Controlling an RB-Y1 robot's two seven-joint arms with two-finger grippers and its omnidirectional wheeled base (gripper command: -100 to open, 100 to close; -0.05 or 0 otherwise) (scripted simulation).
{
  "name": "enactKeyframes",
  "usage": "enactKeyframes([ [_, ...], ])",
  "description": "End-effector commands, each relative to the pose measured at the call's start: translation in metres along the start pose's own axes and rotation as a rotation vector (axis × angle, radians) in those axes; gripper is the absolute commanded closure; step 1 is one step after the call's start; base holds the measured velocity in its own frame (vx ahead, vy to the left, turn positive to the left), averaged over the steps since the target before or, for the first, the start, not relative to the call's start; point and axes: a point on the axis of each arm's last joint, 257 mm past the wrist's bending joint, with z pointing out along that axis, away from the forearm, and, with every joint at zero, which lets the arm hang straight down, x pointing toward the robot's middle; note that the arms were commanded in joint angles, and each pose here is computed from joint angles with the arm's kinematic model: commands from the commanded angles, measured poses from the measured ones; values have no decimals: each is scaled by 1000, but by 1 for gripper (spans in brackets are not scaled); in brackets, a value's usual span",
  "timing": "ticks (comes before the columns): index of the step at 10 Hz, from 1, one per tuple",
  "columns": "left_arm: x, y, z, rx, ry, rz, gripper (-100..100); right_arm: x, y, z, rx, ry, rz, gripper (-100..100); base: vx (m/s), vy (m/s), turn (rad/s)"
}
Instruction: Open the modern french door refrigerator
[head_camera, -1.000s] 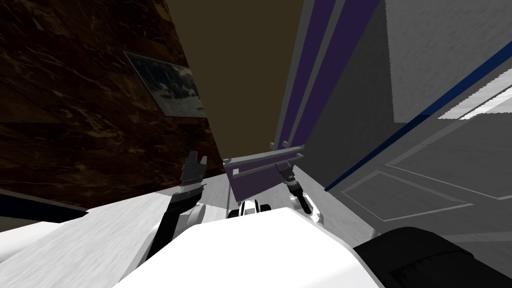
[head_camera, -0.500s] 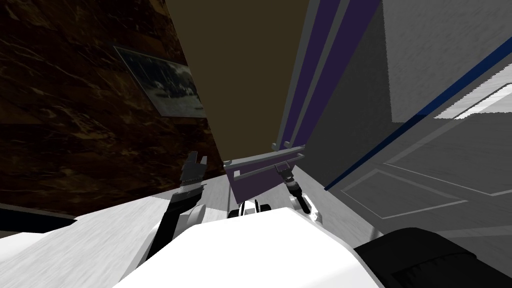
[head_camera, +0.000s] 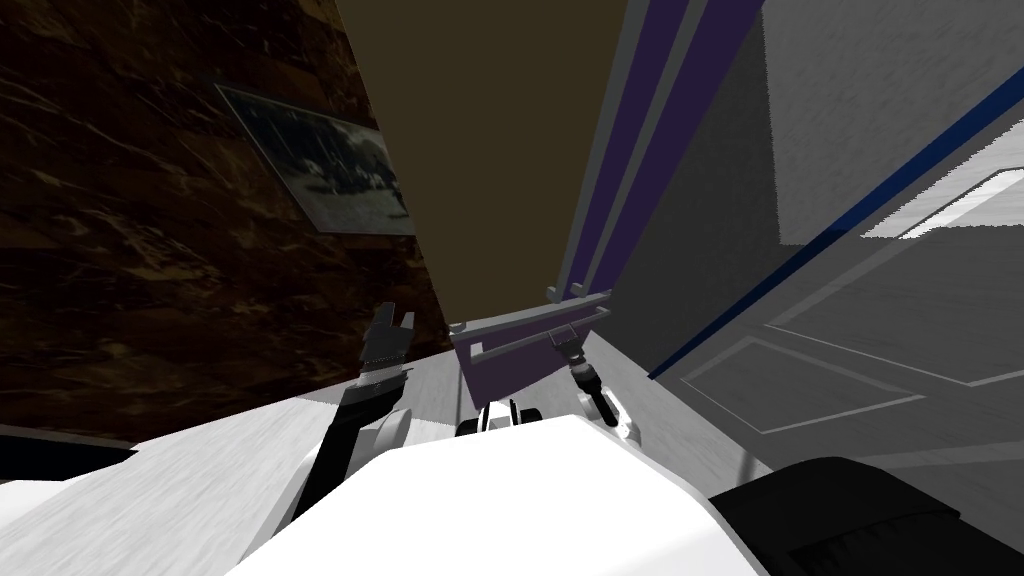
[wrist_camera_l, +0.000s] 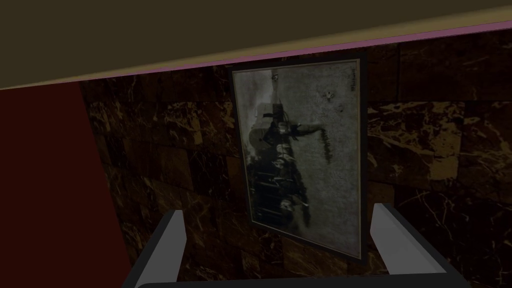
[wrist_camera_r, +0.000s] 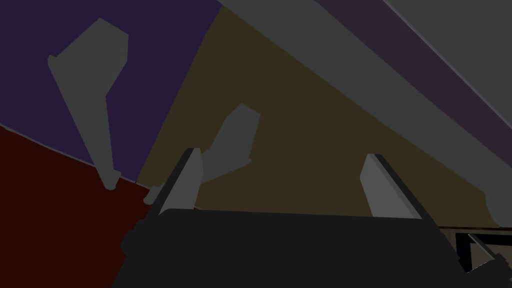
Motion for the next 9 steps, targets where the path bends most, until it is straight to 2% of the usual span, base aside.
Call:
enactKeyframes([
  [1, 0, 0, 0, 0, 0, 0, 0, 4, 2, -2, -8, 5, -64, -100, 11, 27, 0],
  [2, 0, 0, 0, 0, 0, 0, 0, 13, 9, -5, -24, 17, -101, -100, 21, 46, -52],
  [4, 0, 0, 0, 0, 0, 0, 0, 13, 9, -5, -25, 17, -138, -100, 13, 31, -13],
  [5, 0, 0, 0, 0, 0, 0, 0, 22, 17, -8, -41, 27, -174, -100, 4, 37, -50],
  [7, 0, 0, 0, 0, 0, 0, 0, 22, 17, -8, -42, 26, -210, -100, 5, 34, -14],
  [8, 0, 0, 0, 0, 0, 0, 0, 30, 24, -11, -58, 35, -246, -100, 11, 29, -55],
  [9, 0, 0, 0, 0, 0, 0, 0, 30, 24, -11, -59, 35, -273, -100, 9, 39, -36],
])
